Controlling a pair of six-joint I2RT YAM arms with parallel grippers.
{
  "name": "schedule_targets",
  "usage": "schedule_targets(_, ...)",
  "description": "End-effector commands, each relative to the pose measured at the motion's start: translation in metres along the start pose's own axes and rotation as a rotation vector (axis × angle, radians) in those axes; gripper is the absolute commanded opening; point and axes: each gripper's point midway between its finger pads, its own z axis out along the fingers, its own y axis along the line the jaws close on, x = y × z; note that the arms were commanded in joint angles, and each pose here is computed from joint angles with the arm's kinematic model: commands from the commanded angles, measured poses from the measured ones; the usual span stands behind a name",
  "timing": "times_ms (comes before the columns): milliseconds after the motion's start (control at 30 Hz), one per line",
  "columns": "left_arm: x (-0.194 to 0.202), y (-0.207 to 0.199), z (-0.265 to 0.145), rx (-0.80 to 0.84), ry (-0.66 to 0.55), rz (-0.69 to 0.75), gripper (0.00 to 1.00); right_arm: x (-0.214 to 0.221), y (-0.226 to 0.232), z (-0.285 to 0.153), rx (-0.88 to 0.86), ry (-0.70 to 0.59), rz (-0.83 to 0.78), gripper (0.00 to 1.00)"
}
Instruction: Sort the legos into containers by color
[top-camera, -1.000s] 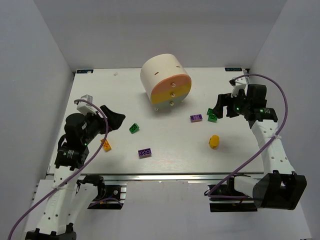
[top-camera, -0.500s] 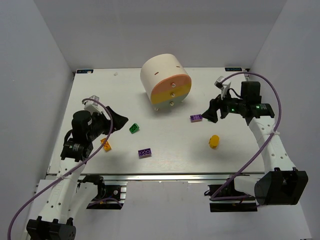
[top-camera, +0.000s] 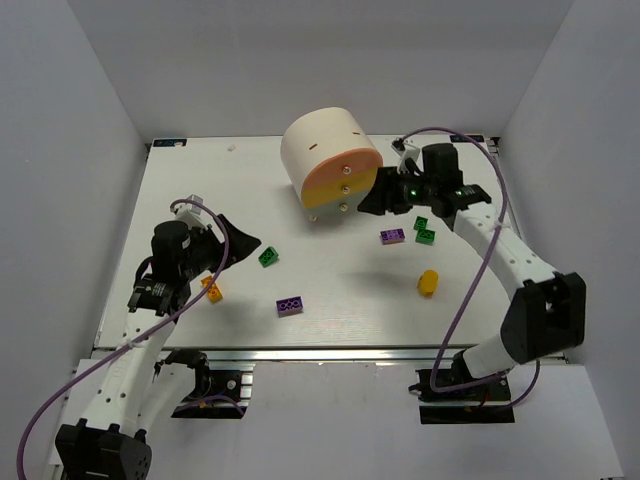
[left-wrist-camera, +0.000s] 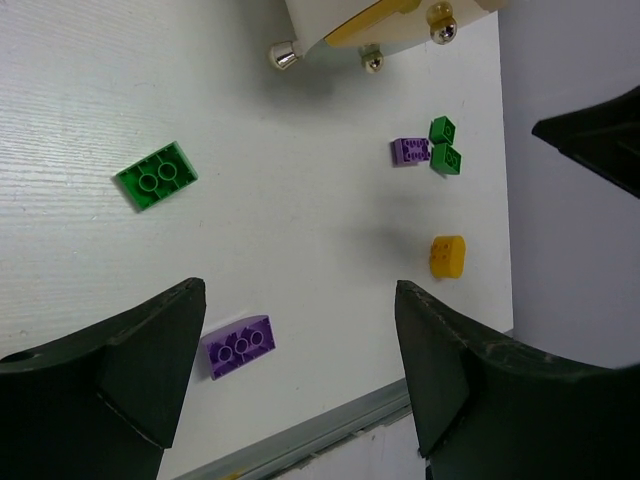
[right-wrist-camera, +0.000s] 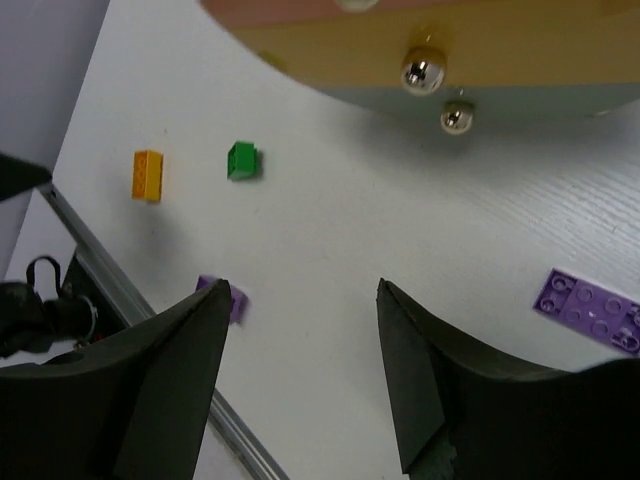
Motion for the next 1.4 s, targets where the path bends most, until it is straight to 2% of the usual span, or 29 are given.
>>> schedule_targets(0, -0.006, -0.003, 0.002, 0.011, -0.019, -0.013, 0.86, -0.063, 0.006, 0.016, 0.061, -0.157, 0.136, 0.67)
schedule_targets(133, -0.006, -0.002, 0.003, 0.010, -0.025, -0.021, 0.86, -0.079, -0.007, 0.042, 0.085, -0.172, 0.191, 0.68)
schedule_targets(333, -0.002, 0.001, 0.004, 0.003, -0.016, -0.031, 0.86, -0.088, -0.017, 0.070, 0.083, -0.181, 0.238, 0.64)
schedule_targets(700, 0.004, 0.008, 0.006, -0.010, -0.002, -0.032, 0.86, -0.105, -0.011, 0.082, 0.053, -0.207, 0.237, 0.51)
schedule_targets(867, 0.004, 0.009, 0.004, -0.016, -0.005, -0.029, 0.87, -0.107, -0.011, 0.089, 0.055, -0.210, 0.241, 0.50)
schedule_targets(1067, 0.007, 0.010, 0.004, -0.017, 0.001, -0.034, 0.86, -0.106, -0.017, 0.094, 0.065, -0.208, 0.255, 0.40)
schedule_targets(1367, 0.006, 0.009, 0.005, -0.013, 0.001, -0.035, 0.86, -0.100, -0.025, 0.093, 0.089, -0.211, 0.237, 0.17)
